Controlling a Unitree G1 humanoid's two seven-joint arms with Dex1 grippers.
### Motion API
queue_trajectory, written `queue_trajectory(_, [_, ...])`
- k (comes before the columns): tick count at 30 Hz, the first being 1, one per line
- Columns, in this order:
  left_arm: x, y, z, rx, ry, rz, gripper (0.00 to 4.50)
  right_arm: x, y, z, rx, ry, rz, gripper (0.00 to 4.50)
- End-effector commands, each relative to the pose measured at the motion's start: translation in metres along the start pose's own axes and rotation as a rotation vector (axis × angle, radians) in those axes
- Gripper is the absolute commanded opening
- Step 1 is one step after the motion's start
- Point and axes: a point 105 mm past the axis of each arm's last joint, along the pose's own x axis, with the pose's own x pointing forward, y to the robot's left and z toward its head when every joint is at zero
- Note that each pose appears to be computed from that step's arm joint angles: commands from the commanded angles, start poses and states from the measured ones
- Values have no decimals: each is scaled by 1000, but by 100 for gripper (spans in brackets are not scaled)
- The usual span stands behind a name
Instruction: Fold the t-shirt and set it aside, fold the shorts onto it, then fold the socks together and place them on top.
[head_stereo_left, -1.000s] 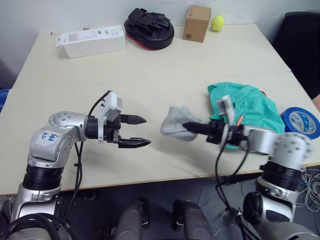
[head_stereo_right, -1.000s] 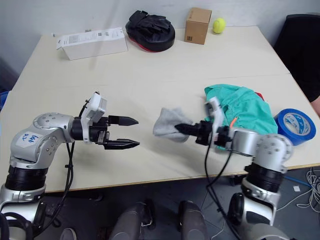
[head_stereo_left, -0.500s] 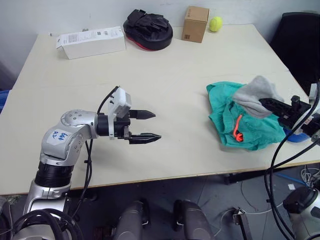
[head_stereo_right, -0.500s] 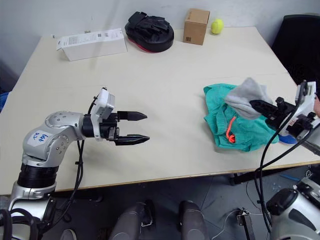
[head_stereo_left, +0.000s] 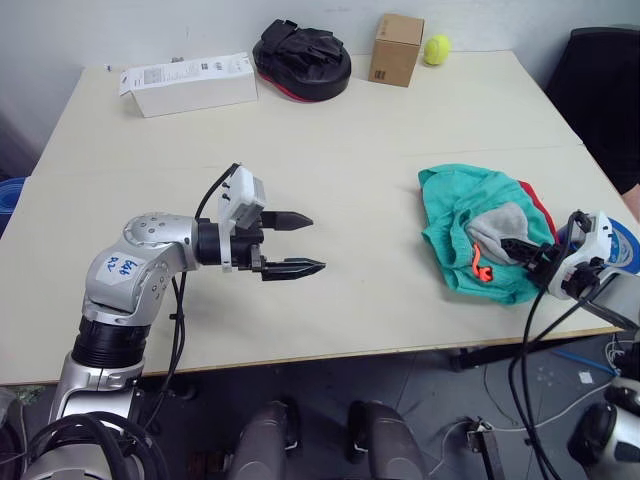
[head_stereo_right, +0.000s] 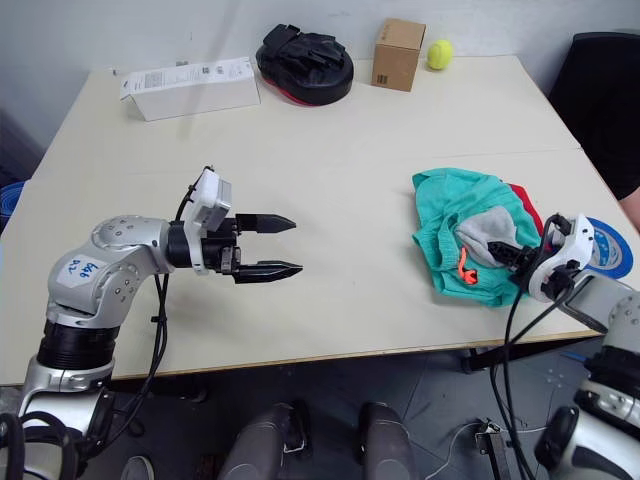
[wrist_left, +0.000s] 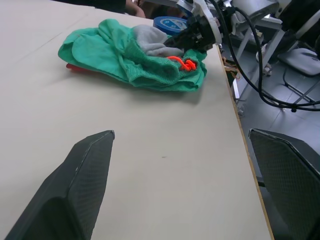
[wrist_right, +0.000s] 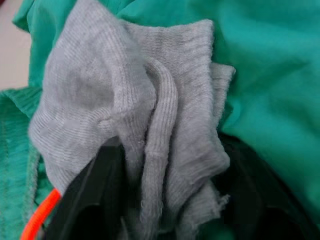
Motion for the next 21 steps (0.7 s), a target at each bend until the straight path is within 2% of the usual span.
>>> queue_trajectory(1, [-6, 0, 4, 4, -24, 7, 450, -30, 10, 16, -201, -57, 60, 385])
queue_trajectory(3, [-11, 1, 4, -9, -29, 19, 450, -42, 12, 19, -298, -63, 74, 448])
queue_trajectory(7, [-34, 1, 4, -46, -34, 36, 450, -79, 10, 17, -693, 3, 83, 448])
queue_trajectory(11, [-72, -4, 3, -63, 6, 70, 450, -124, 5, 28, -849, 28, 182, 448])
queue_trajectory(13, [-95, -8, 4, -106, 27, 89, 450, -145, 0, 34, -889, 42, 207, 448])
queue_trajectory(16, [-129, -16, 0, -182, 62, 132, 450, -164, -7, 47, -836, 18, 209, 448])
queue_trajectory(18, [-144, -18, -1, -200, 69, 184, 450, -169, -12, 54, -818, -15, 199, 448])
queue_trajectory(21, [-150, -14, -2, -174, 45, 265, 450, -165, -14, 58, -777, -54, 199, 448])
